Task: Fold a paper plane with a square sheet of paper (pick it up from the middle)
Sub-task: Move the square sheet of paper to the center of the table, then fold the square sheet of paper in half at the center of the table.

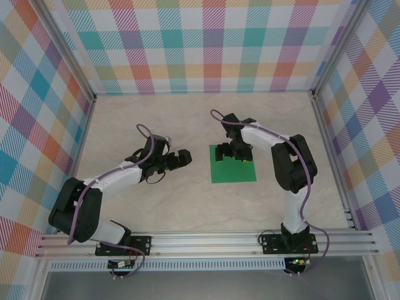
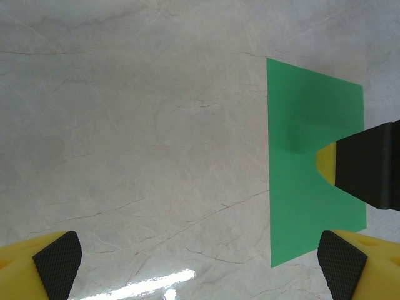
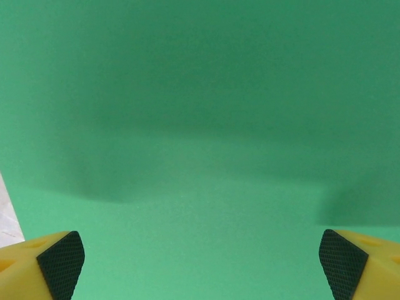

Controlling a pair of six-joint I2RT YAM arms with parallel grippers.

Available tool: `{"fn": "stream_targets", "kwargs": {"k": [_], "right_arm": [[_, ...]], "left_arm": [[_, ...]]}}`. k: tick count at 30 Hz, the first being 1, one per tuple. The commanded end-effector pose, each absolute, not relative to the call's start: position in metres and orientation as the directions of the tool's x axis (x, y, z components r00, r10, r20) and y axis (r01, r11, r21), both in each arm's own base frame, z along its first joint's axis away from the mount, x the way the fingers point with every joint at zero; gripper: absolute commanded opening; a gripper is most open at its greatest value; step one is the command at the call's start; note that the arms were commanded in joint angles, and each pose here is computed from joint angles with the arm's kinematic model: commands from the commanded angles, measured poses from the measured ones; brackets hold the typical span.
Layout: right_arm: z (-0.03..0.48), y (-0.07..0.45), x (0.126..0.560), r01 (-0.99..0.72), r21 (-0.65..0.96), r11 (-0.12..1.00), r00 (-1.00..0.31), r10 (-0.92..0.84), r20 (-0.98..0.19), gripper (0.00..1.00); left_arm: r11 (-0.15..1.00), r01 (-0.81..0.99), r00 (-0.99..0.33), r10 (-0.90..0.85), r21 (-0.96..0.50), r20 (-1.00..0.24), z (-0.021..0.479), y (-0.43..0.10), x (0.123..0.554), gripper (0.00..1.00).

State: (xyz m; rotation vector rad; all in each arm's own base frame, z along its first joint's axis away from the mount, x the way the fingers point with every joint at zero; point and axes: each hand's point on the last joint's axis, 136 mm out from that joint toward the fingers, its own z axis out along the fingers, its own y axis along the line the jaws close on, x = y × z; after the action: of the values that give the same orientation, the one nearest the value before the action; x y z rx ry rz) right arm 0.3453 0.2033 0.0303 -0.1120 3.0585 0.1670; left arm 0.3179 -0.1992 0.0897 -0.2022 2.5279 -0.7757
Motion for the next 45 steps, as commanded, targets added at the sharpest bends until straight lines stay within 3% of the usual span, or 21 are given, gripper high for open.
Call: {"fn": "stream_targets", "kwargs": {"k": [1,9,12,17,29,43,45], "right_arm": [[0.022,0.201,0.344,-0.101,0.049,0.994,-0.994,-0.100,-0.036,1.00],[-0.019,0.198,0.320,-0.078,0.035,0.996,-0.993,-0.081,0.090,1.00],[-0.025,0.201,0.315,-0.074,0.059,0.995,-0.991,-0.080,0.106,0.98],[-0.028,0.186,0.317,-0.059,-0.031,0.998,-0.993,-0.055,0.108,0.93],[-0.051,0.183,0.300,-0.085,-0.096,0.992,-0.983,-0.067,0.173,0.95],[-0.043,0.190,0.309,-0.074,-0.050,0.996,-0.989,-0.066,0.135,0.85],[-0.043,0.189,0.310,-0.072,-0.055,0.996,-0.989,-0.064,0.132,0.79]], "left_arm": [[0.824,0.016,-0.864,-0.274,-0.567,-0.422,0.097,-0.205,0.323,1.00],[0.833,0.015,-0.865,-0.266,-0.553,-0.425,0.095,-0.201,0.320,1.00],[0.835,0.015,-0.865,-0.265,-0.550,-0.426,0.095,-0.200,0.319,1.00],[0.837,0.016,-0.864,-0.263,-0.547,-0.428,0.095,-0.200,0.319,1.00],[0.837,0.012,-0.864,-0.267,-0.547,-0.427,0.095,-0.199,0.318,1.00],[0.842,0.012,-0.867,-0.260,-0.539,-0.426,0.094,-0.198,0.316,1.00],[0.842,0.011,-0.866,-0.262,-0.539,-0.427,0.094,-0.197,0.316,1.00]]}}
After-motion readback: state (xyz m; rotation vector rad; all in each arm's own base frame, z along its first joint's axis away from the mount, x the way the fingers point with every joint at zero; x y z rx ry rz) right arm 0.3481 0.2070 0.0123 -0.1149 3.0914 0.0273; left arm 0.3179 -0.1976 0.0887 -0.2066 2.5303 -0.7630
